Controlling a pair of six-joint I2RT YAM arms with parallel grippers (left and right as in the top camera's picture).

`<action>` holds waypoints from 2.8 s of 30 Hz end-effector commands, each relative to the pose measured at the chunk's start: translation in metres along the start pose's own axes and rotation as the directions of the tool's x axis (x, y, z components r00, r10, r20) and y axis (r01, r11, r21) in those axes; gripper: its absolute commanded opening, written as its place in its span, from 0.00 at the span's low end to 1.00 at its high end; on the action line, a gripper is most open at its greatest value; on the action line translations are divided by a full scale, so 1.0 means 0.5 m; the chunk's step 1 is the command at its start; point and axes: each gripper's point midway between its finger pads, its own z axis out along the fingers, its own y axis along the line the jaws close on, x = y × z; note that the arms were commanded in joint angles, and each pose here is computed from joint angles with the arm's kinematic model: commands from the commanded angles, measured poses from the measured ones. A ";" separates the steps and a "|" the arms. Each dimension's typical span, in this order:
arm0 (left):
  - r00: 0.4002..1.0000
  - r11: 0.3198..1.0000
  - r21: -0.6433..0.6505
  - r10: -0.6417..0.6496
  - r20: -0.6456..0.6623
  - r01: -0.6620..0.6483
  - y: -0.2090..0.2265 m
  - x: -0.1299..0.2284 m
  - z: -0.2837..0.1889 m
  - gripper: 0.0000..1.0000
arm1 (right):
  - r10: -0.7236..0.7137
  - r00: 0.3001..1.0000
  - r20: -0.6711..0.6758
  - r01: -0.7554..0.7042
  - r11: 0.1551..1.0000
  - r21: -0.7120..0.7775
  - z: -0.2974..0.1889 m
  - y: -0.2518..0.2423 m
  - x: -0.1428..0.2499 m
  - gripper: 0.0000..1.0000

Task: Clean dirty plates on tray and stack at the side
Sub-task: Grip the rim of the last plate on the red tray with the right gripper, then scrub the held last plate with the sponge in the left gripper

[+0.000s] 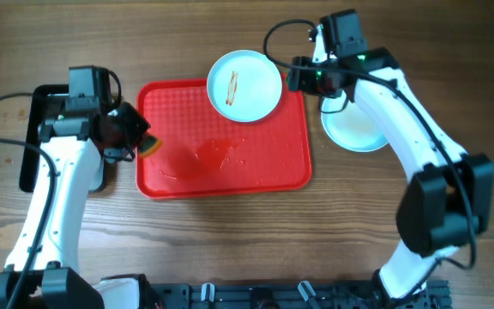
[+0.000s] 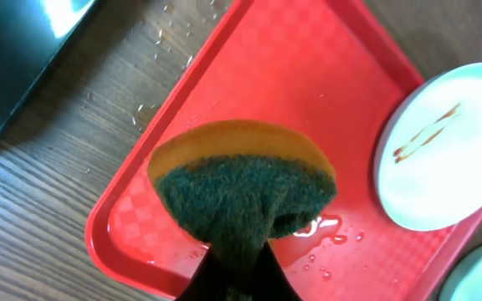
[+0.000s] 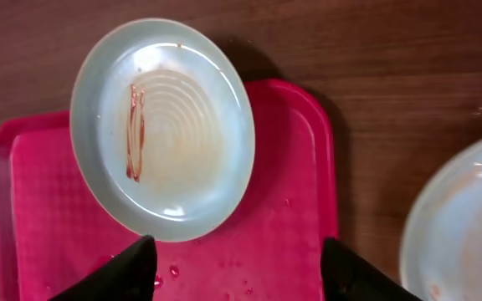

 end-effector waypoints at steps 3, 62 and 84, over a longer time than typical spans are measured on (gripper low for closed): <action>0.999 0.999 -0.026 0.035 -0.036 -0.036 -0.004 0.005 0.005 0.04 | 0.021 0.995 -0.102 -0.024 0.999 -0.022 0.105 0.047 0.018 0.55; 0.997 0.997 0.029 0.066 0.027 -0.067 -0.038 -0.030 0.023 0.04 | 0.032 0.816 -0.577 -0.080 0.995 -0.059 0.210 0.061 0.255 0.05; 0.850 0.836 -0.159 0.503 -0.156 -0.524 -0.035 0.046 0.330 0.04 | -0.055 0.858 -0.511 -0.015 0.991 -0.132 0.254 0.143 0.270 0.04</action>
